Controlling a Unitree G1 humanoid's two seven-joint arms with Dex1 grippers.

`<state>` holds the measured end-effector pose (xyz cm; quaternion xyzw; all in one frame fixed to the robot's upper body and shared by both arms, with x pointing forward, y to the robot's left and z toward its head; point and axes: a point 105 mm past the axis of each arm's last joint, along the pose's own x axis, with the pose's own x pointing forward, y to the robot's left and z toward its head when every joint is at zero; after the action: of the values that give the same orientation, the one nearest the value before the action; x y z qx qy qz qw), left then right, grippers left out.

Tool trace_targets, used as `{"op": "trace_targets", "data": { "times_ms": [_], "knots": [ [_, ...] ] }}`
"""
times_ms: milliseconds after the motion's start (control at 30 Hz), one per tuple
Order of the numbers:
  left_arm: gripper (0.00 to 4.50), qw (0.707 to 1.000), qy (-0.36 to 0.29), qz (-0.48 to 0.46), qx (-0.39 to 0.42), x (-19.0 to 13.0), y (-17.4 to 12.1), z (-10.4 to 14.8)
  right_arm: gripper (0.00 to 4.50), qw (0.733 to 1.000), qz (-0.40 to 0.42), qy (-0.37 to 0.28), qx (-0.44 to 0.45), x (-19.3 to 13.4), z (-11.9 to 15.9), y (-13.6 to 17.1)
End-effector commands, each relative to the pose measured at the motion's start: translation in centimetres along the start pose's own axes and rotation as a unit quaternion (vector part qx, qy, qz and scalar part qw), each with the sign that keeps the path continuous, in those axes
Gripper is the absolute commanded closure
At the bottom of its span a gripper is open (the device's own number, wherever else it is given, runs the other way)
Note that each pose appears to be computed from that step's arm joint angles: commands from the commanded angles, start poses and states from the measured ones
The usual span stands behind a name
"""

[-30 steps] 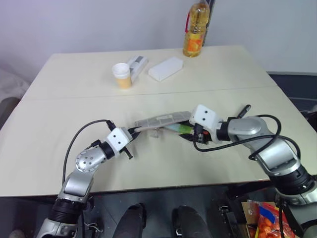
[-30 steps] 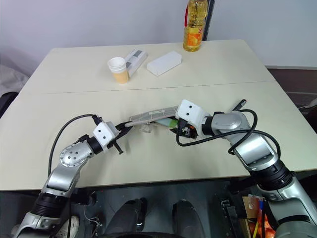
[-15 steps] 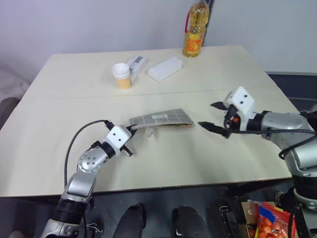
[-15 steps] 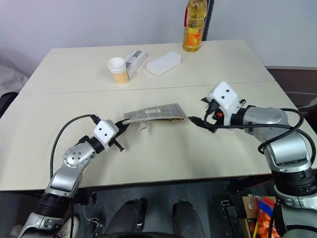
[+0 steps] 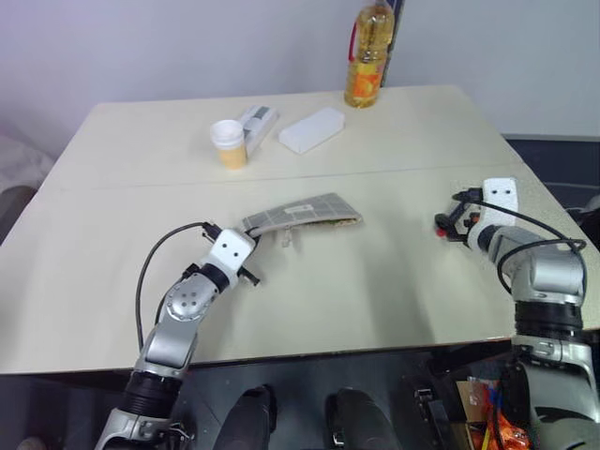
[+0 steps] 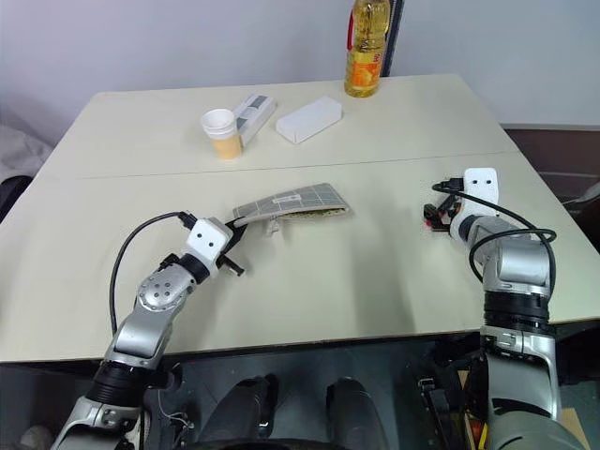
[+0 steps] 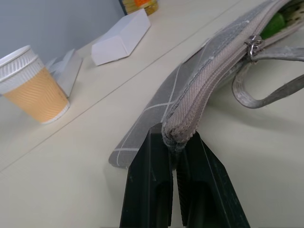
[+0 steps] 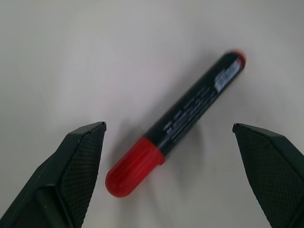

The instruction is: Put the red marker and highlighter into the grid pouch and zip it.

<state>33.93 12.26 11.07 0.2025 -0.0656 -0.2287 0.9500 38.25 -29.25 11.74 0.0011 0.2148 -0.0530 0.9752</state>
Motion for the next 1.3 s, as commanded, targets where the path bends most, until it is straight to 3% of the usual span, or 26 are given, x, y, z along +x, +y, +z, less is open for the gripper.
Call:
{"op": "trace_targets", "data": {
  "times_ms": [33,100,300,333,467,533,667,767,933,1300],
  "knots": [
    [4.5,1.0,-0.019,0.018,0.005,0.1,0.9,1.2,0.3,1.0,-0.023,-0.013,0.008,0.1,0.7,-0.6],
    [4.5,1.0,-0.018,0.019,0.006,0.1,1.0,1.2,0.88,0.999,-0.029,-0.014,0.007,0.2,0.6,-0.7],
    [4.5,1.0,-0.015,0.024,0.003,0.0,1.3,1.0,4.04,0.999,-0.012,-0.038,-0.03,0.0,1.7,0.0],
    [4.5,1.0,-0.015,0.026,0.001,0.0,1.4,1.0,4.16,0.997,0.003,-0.05,-0.064,-0.2,2.2,0.6],
    [4.5,0.999,-0.014,0.035,-0.012,0.2,1.8,1.0,4.15,0.96,0.09,-0.106,-0.241,-2.0,3.8,4.1],
    [4.5,0.999,-0.014,0.036,-0.013,0.3,2.0,1.1,4.15,0.929,0.154,-0.139,-0.306,-3.6,4.2,6.2],
    [4.5,0.999,-0.014,0.041,-0.023,0.4,2.5,1.1,4.15,0.873,0.285,-0.168,-0.358,-7.2,3.7,10.0],
    [4.5,0.999,-0.015,0.04,-0.024,0.5,2.7,1.1,4.15,0.847,0.354,-0.162,-0.361,-9.2,2.9,11.9],
    [4.5,0.999,-0.018,0.035,-0.023,0.4,2.5,1.2,4.15,0.836,0.357,-0.151,-0.389,-9.3,2.4,12.8],
    [4.5,0.999,-0.033,0.013,-0.021,0.2,1.7,1.8,4.15,0.842,0.318,-0.133,-0.416,-7.7,2.0,12.4]
  ]
}}
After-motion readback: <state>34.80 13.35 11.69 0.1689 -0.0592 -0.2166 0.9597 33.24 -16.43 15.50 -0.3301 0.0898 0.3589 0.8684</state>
